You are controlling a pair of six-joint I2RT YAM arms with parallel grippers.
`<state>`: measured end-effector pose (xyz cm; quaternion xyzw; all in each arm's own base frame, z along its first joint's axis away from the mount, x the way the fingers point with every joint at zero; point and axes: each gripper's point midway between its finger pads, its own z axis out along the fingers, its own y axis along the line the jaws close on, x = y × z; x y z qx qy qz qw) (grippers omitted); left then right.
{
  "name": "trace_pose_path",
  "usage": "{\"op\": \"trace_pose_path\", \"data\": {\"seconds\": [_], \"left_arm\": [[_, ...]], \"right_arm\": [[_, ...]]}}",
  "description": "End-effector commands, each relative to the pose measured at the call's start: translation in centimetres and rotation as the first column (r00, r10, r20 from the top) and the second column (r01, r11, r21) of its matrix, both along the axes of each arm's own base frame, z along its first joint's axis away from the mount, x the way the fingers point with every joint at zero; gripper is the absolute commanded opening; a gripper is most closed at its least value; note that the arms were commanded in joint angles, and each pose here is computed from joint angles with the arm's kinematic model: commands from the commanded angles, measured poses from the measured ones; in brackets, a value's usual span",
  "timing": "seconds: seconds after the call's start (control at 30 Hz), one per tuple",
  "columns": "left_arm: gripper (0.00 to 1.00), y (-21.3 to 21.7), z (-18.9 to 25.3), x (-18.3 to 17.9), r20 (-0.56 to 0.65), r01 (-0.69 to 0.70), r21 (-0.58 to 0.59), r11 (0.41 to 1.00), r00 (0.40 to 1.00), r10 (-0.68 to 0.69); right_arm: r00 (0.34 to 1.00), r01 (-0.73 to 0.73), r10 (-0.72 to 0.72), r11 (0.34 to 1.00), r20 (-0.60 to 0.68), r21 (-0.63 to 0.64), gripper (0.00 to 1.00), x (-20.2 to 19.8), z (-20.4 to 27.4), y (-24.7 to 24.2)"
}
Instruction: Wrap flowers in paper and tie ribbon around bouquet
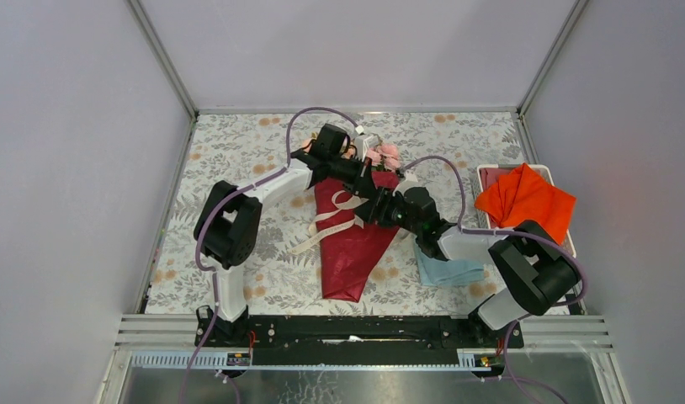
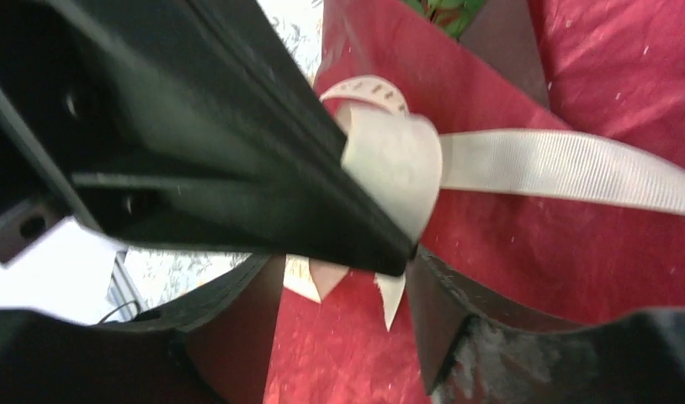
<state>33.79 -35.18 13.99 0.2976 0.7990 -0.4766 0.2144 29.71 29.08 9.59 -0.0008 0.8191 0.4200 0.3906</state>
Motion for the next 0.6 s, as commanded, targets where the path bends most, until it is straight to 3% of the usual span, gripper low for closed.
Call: {"op": "trace_pose_path", "data": {"seconds": [0.0, 0.17, 0.23, 0.3, 0.4, 0.43, 0.57], "left_arm": [[0.0, -0.4, 1.7, -0.1, 0.021, 0.013, -0.06, 0.998, 1.0, -0.012], [0.0, -0.1, 1.9, -0.1, 0.037, 0.015, -0.045, 0.999, 0.999, -0.013], [0.0, 0.3, 1.8, 0.1, 0.056, 0.015, -0.027, 1.0, 0.998, -0.013], [0.02, 0.7, 1.8, 0.1, 0.074, 0.023, -0.008, 1.0, 0.997, -0.023], [0.45, 1.7, 1.8, 0.4, 0.118, 0.04, 0.062, 0.997, 0.992, -0.047], [0.53, 2.3, 1.8, 0.7, 0.145, 0.048, 0.091, 0.995, 0.987, -0.061], [0.66, 6.2, 2.5, 2.9, 0.252, -0.012, 0.199, 0.98, 0.967, -0.04]], "right_arm": [[0.993, 0.081, -0.082, 0.997, 0.082, 0.013, 0.57, 3.1, 2.4, 0.6], [0.988, 0.139, -0.136, 0.989, 0.071, -0.045, 0.12, 3.8, 1.9, -0.6], [0.983, 0.174, -0.168, 0.981, 0.074, -0.082, 0.0, 3.9, 1.5, -1.7], [0.979, 0.197, -0.191, 0.976, 0.072, -0.094, 0.0, 3.9, 1.2, -2.7], [0.976, 0.213, -0.208, 0.973, 0.061, -0.093, 0.0, 4.2, 0.9, -4.0], [0.98, 0.193, -0.189, 0.977, 0.055, -0.091, 0.0, 4.1, 0.8, -4.1], [0.989, 0.146, -0.138, 0.98, 0.06, -0.136, 0.0, 3.8, 0.5, -4.5]]}}
